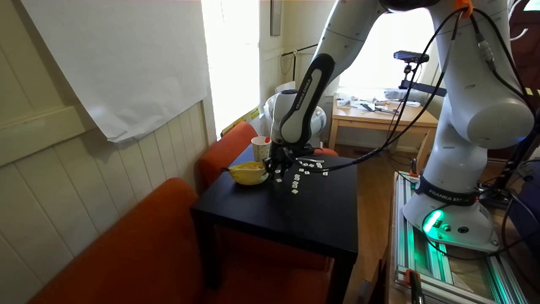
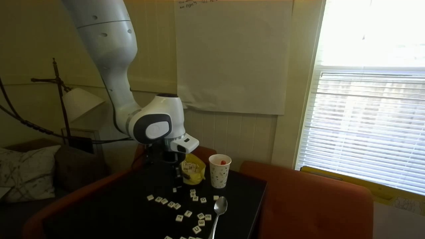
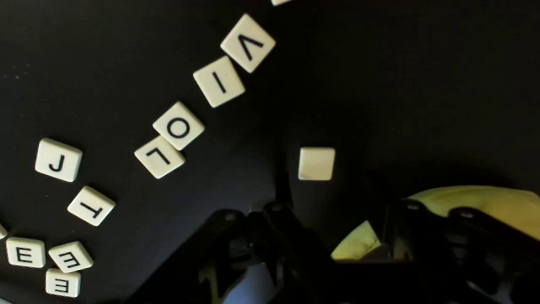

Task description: Put one letter block inside the yellow bag

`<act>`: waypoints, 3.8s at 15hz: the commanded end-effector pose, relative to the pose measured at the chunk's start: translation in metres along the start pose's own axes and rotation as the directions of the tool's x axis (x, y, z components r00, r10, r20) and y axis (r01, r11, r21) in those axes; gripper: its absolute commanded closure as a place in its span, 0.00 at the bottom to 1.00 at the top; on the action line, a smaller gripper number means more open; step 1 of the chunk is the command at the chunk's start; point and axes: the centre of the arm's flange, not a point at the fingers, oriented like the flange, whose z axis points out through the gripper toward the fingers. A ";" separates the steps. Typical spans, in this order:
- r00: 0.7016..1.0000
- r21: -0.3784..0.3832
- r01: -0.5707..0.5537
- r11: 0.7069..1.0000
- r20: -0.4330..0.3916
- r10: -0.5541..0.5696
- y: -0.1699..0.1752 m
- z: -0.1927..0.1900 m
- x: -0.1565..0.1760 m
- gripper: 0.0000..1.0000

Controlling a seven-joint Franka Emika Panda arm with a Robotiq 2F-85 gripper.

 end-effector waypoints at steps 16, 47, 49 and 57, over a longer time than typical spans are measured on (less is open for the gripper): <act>0.998 -0.034 0.028 0.999 0.053 -0.026 -0.002 0.011 -0.001 0.90; 0.929 0.147 0.132 0.980 -0.364 -0.071 -0.051 -0.025 0.014 0.53; 0.923 0.164 0.146 0.976 -0.377 -0.074 -0.052 -0.038 0.013 0.40; 0.975 0.083 0.219 0.972 -0.055 -0.215 -0.005 -0.137 -0.009 0.00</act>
